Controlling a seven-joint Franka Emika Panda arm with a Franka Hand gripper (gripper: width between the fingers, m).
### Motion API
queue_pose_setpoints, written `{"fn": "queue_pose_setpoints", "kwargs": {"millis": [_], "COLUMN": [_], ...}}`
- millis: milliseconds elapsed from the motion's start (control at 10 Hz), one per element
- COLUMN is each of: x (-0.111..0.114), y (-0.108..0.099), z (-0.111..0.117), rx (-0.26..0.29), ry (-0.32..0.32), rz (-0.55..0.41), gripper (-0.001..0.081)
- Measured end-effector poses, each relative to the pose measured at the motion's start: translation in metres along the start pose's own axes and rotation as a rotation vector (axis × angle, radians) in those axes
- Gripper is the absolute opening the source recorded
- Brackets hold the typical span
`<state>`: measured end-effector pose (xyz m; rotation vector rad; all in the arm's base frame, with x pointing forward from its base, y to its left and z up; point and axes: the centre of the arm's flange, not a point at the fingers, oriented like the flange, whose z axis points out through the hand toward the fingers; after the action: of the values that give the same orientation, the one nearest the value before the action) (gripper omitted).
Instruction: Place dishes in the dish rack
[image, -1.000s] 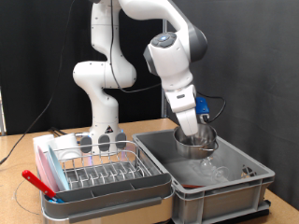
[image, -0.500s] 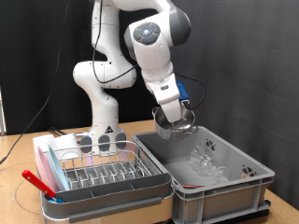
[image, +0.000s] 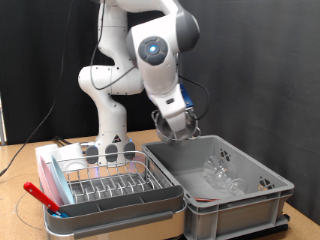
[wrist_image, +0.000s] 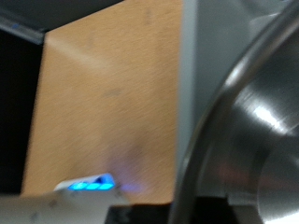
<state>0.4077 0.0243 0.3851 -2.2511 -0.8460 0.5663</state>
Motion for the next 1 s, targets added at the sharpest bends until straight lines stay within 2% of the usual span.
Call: {"fn": "queue_pose_setpoints", "kwargs": {"millis": [100,200,400,500,600,700,900,1000], "x": [-0.013,-0.027,-0.045,-0.044,-0.045,-0.051,-0.064,-0.073], "y": [0.009,0.021,0.039,0.038,0.038,0.041,0.054,0.060], "z": [-0.006,-0.013,-0.020,-0.019,-0.018,-0.016,-0.013,-0.012], "rx": [0.043,0.063,0.028,0.036,0.035,0.015,-0.066,-0.088], "ry": [-0.041,-0.086,-0.159,-0.151,-0.168,-0.228,-0.341,-0.397], "rz": [-0.011,-0.016,-0.013,-0.015,-0.036,-0.078,-0.074,-0.065], "gripper": [0.0019,0.0019,0.0019,0.0019,0.0019,0.0019,0.0019,0.0019]}}
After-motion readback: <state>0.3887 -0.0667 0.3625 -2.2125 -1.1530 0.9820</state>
